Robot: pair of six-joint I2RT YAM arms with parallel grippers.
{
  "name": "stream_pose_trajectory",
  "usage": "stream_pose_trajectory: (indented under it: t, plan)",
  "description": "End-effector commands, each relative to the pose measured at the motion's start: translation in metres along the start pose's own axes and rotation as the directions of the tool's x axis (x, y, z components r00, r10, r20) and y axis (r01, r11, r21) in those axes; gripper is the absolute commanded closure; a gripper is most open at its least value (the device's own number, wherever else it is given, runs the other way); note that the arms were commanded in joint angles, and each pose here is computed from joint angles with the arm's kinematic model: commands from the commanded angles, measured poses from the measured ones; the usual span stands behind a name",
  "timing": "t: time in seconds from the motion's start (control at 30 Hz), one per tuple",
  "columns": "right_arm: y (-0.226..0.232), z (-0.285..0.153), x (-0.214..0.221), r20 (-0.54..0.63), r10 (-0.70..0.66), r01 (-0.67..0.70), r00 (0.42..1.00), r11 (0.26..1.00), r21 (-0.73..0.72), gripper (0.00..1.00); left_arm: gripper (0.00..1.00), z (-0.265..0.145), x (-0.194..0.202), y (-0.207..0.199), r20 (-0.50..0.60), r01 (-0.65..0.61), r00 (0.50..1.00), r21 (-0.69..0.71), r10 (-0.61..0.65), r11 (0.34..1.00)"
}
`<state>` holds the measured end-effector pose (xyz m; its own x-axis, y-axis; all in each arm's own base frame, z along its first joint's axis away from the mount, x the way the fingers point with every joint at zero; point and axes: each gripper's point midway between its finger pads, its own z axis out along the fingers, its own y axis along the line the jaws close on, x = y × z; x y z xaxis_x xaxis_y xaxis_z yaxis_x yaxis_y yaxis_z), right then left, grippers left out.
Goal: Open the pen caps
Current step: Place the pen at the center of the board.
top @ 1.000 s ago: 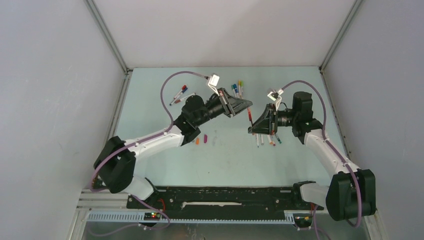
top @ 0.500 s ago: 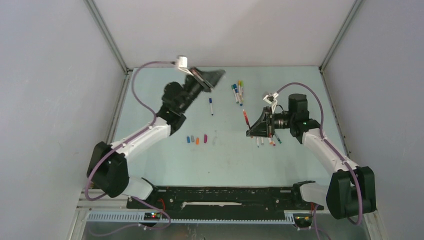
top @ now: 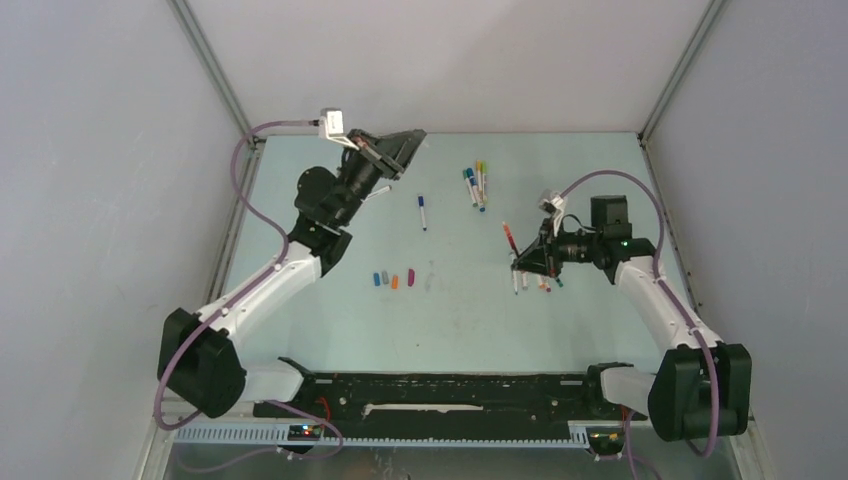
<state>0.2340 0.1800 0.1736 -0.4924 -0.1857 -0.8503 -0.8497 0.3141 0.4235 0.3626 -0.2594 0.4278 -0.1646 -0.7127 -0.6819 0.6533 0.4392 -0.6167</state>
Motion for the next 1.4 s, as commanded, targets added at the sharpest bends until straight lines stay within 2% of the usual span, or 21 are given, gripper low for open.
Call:
stream_pose_trajectory:
  t: [0.0, 0.13, 0.33, 0.73, 1.0, 1.37]
  plan:
    - [-0.053, -0.042, 0.0, -0.078, -0.099, 0.117, 0.992, 0.953, 0.281, 1.0, 1.0, -0.036, 0.034, 0.017, -0.154, -0.078, 0.985, -0.033, 0.072, 0.996]
    - [-0.086, -0.07, 0.01, -0.093, -0.01, 0.048, 0.996, 0.91, 0.413, 1.0, 0.97, -0.067, 0.068, 0.043, -0.278, -0.097, 0.958, -0.106, 0.065, 0.99]
    - [-0.118, -0.088, 0.029, -0.12, 0.119, -0.038, 0.986, 0.849, 0.527, 1.0, 1.0, -0.108, 0.119, 0.082, -0.444, -0.116, 0.896, -0.25, -0.007, 0.961]
    - [-0.155, -0.1, 0.073, -0.183, 0.344, -0.156, 0.921, 0.756, 0.636, 1.0, 1.0, -0.137, 0.196, 0.105, -0.62, -0.179, 0.781, -0.331, -0.071, 0.927]
    - [-0.169, -0.106, 0.102, -0.238, 0.464, -0.197, 0.853, 0.709, 0.677, 0.98, 1.0, -0.143, 0.229, 0.112, -0.682, -0.186, 0.724, -0.342, -0.107, 0.921]
    - [-0.175, -0.105, 0.124, -0.257, 0.565, -0.256, 0.784, 0.671, 0.696, 0.87, 1.0, -0.143, 0.249, 0.112, -0.714, -0.185, 0.69, -0.333, -0.119, 0.925]
